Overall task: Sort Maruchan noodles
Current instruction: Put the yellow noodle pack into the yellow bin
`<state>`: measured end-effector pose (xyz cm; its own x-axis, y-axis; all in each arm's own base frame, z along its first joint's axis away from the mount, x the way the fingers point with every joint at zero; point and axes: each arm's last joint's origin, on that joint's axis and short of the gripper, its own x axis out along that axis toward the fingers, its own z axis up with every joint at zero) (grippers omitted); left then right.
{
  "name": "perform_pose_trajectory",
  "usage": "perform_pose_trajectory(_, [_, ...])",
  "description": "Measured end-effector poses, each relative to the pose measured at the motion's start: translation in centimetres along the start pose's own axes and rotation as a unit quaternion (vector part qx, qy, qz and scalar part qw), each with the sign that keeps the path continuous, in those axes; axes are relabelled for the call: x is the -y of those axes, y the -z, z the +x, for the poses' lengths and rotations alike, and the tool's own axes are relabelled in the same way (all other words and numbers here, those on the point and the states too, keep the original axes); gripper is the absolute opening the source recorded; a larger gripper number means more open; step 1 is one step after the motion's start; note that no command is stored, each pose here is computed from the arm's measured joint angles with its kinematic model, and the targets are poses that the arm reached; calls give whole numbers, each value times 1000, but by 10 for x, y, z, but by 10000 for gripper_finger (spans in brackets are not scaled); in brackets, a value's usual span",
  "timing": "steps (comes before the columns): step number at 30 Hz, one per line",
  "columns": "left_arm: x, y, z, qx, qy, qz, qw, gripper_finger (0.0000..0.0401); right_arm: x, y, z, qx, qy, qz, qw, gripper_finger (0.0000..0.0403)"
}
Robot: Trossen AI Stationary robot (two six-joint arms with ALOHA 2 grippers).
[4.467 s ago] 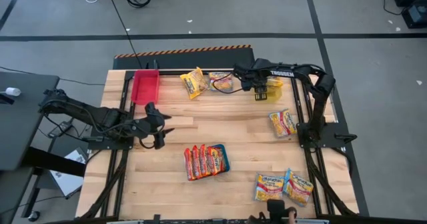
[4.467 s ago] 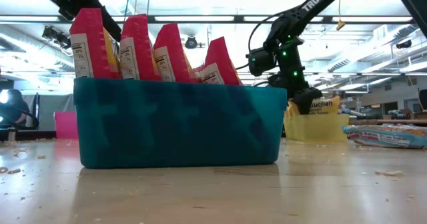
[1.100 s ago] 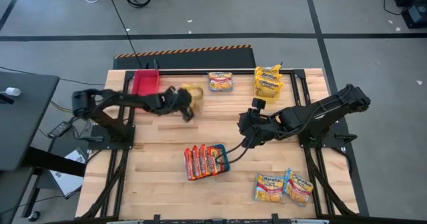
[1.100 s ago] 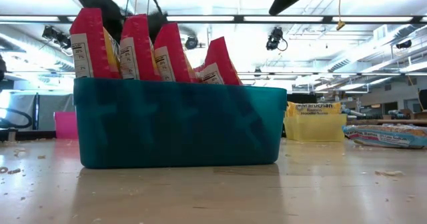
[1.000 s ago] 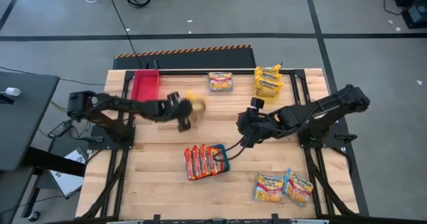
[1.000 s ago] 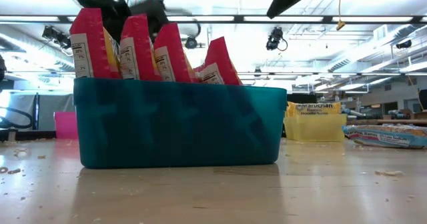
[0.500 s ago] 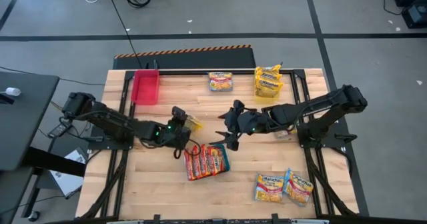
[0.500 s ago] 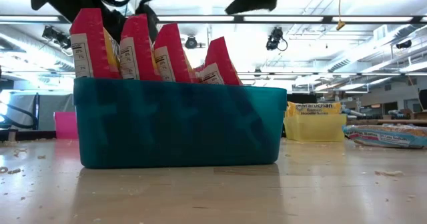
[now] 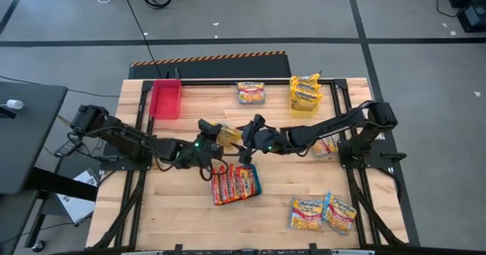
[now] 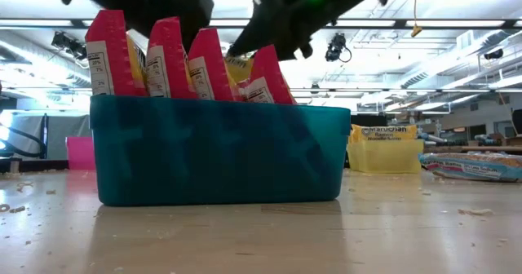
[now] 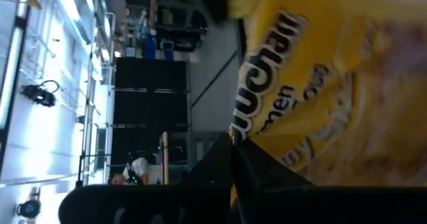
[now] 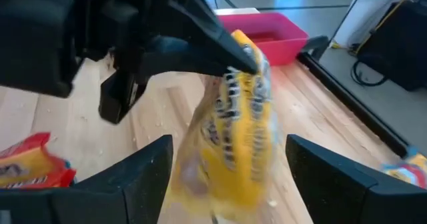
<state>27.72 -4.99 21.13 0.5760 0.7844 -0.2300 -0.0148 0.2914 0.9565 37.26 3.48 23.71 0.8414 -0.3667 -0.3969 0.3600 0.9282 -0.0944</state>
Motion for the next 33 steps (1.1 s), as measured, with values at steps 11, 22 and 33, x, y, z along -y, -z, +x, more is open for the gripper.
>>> perform_pose_trajectory(11, [-9, -8, 1, 39, -9, -53, 998, 6, 24, 8, 31, -5, -5, 78, 997, 279])
perform_pose_trajectory(22, [-17, -16, -3, 82, -17, -89, 992, 7, 29, 5, 33, 1, -11, 79, 997, 163])
perform_pose_trajectory(33, [-30, -4, -18, 73, -5, -156, 985, 94, 33, 4, 25, -20, 1, 8, 1000, 91])
